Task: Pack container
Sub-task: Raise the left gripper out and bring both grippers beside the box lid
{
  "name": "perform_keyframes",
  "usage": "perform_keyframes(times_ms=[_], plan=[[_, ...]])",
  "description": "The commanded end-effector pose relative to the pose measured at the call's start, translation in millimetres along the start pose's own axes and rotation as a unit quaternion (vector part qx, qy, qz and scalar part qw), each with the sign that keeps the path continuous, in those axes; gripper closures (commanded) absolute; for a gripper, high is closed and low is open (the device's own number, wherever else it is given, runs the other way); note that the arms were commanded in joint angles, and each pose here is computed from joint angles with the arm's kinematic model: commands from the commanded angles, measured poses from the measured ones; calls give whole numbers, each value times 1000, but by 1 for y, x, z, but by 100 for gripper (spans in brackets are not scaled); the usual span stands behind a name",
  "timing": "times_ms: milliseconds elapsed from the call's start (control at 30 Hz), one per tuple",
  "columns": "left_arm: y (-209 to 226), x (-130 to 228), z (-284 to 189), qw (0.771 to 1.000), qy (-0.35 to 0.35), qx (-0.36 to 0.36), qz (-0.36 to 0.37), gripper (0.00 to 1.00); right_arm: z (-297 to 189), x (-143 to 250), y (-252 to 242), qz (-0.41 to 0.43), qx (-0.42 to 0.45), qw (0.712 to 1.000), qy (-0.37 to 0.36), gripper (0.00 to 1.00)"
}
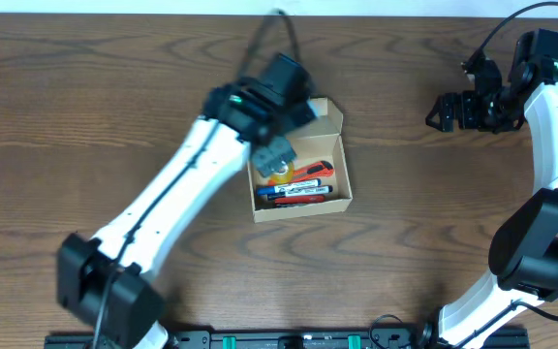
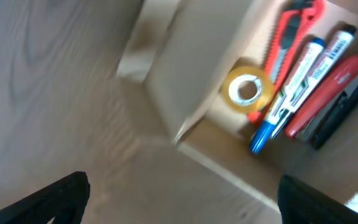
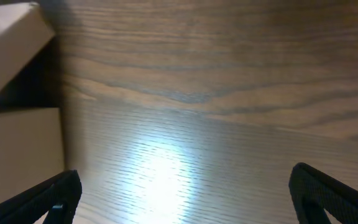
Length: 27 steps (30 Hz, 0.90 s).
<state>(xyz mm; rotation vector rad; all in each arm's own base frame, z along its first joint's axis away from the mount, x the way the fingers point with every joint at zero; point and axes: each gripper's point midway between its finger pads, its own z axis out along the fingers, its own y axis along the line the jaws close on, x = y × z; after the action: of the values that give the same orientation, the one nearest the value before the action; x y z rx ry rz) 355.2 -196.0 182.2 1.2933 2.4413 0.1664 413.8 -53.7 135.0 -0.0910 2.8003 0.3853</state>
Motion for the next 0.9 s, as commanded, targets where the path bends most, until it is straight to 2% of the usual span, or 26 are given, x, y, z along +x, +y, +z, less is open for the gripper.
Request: perform_keyframes(times_ms=[0,33,67,100,133,167,233,333,400,467,600,700,767,867], plan=[[19,1,-34,989,-64,49,-122,5,-9,-7,24,-1,-54,998,-25,1],[23,4,-38,984,-76,70,-144,5,-10,-9,29,-1,-70,997,-30,4],[27,8,-40,978,-84,91,-167,5,-11,-10,34,-1,-85,996,-34,12],[32,13,-40,972,-88,109,-187,5,-11,-12,41,-2,-102,994,-38,23],[37,20,-40,967,-89,126,-205,5,-12,-13,46,-2,-114,993,-40,41],[41,27,-39,960,-88,143,-222,5,-12,-13,51,0,-122,992,-39,50],[53,45,-33,947,-84,166,-261,5,-9,-13,60,4,-128,991,-33,75],[67,64,-26,926,-91,199,-308,2,-4,-12,76,-2,-136,990,-22,94],[75,74,-18,909,-97,225,-338,0,3,-12,88,-3,-144,990,-12,97],[78,80,-9,892,-102,252,-362,11,12,-10,98,3,-150,989,2,99],[73,88,16,856,-97,315,-399,17,37,-2,116,14,-174,984,39,99],[65,85,35,832,-87,359,-413,20,56,4,127,24,-203,977,66,99],[59,79,44,815,-88,390,-419,26,69,7,131,34,-219,972,82,99],[54,75,57,792,-91,425,-428,28,83,10,134,48,-238,965,95,99]])
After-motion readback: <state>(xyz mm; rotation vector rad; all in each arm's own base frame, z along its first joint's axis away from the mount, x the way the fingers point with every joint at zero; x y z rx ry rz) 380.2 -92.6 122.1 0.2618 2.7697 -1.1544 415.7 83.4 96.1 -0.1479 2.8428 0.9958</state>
